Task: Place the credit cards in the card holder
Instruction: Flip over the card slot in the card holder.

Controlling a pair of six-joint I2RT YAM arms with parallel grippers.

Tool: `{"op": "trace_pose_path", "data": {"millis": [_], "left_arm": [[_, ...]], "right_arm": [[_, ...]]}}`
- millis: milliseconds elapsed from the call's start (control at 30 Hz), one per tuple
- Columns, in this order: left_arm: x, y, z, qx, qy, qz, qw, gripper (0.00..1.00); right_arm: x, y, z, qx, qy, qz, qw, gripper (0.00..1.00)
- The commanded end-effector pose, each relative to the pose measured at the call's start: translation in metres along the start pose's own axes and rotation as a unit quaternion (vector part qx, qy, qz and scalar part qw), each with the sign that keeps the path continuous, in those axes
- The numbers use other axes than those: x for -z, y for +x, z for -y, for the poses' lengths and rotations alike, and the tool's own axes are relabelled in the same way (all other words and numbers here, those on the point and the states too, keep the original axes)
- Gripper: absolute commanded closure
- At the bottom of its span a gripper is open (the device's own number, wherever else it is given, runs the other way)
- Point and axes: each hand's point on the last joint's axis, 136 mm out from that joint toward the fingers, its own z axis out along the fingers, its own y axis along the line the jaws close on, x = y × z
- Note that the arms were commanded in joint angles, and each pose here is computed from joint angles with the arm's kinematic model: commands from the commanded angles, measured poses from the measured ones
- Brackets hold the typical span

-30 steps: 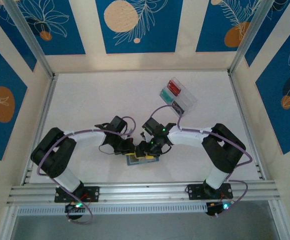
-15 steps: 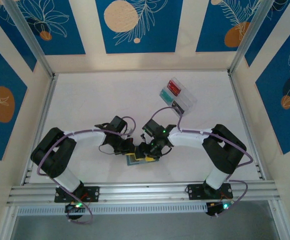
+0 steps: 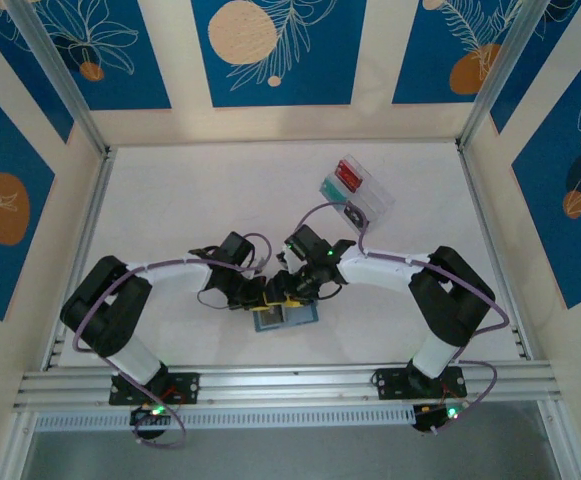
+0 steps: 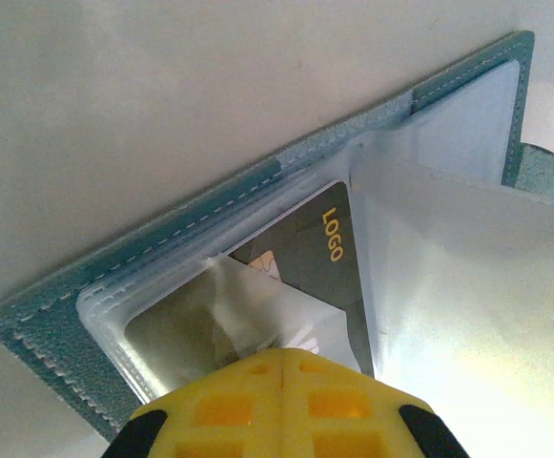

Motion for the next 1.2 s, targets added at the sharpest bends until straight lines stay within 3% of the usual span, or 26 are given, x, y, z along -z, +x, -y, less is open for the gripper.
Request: {"op": "trace_pose_path", "data": {"millis": [0, 233, 500, 1167], "left_arm": [[0.015, 0.003, 0.01, 0.012, 0.019, 0.001, 1.0, 1.0], [0.052, -0.01, 0.025, 0.027, 0.074, 0.038, 0.996, 1.0], [0.07, -0.007, -0.003, 0.065, 0.06, 0.063, 0.994, 1.0], [0.035, -0.017, 0.007, 0.057, 0.085, 0.018, 0.995, 0.98]], "right_arm": [[0.006, -0.003, -0.015, 0.013, -0.027, 0.003, 1.0, 0.45], [0.006, -0.005, -0.02, 0.015, -0.037, 0.005, 0.999, 0.45], [-0.017, -0.001, -0.026, 0.02, -0.043, -0.024, 0.999, 0.44], [-0.042, 0.006, -0.027, 0.039, -0.058, -0.05, 0.996, 0.42]]}}
